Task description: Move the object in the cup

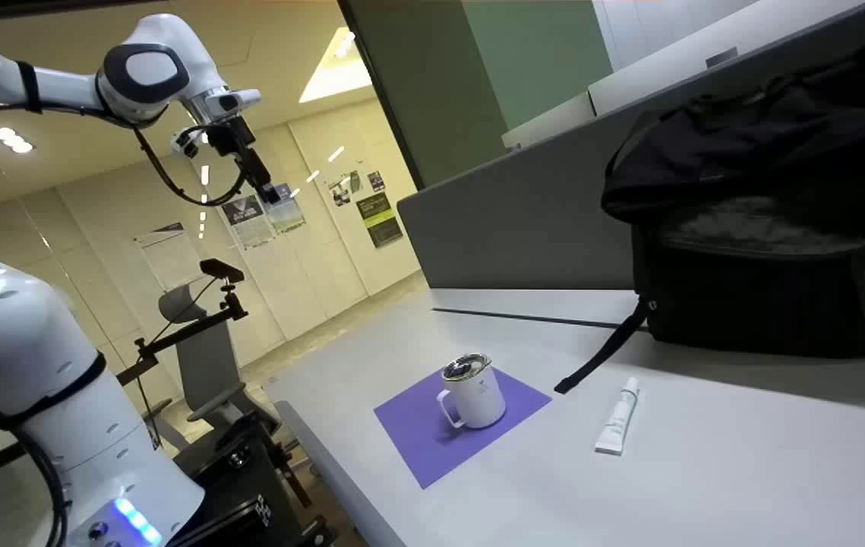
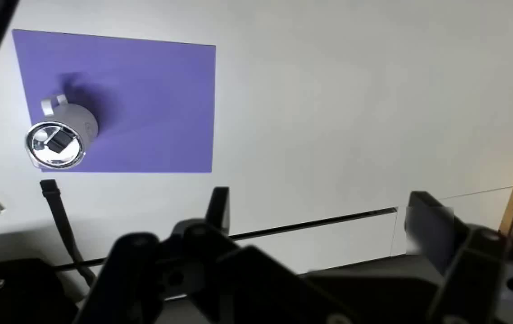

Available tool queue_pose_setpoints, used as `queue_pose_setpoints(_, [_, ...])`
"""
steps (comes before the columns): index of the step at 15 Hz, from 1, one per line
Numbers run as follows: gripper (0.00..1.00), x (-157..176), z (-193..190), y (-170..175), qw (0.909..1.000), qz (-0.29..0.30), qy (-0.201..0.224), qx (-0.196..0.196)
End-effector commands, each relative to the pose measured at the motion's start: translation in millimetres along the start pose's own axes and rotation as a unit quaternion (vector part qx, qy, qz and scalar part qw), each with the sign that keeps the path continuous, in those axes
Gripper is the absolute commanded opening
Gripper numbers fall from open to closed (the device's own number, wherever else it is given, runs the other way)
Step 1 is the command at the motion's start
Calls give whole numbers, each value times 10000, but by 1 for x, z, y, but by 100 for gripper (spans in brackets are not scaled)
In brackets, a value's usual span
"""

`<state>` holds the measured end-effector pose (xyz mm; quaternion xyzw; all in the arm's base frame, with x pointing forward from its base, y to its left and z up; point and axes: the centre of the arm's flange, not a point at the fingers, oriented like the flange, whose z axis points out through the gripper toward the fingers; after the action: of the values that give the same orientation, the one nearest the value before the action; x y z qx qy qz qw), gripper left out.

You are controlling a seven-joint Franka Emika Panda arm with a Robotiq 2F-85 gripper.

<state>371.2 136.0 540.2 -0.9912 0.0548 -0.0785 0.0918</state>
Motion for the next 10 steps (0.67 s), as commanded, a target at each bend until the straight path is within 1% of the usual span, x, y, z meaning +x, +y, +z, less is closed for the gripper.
queue_pose_setpoints(1, [100, 0, 0, 0, 10000, 1, 4, 1])
queue_pose_setpoints(10, [100, 1, -1, 0, 10000, 0, 35, 11])
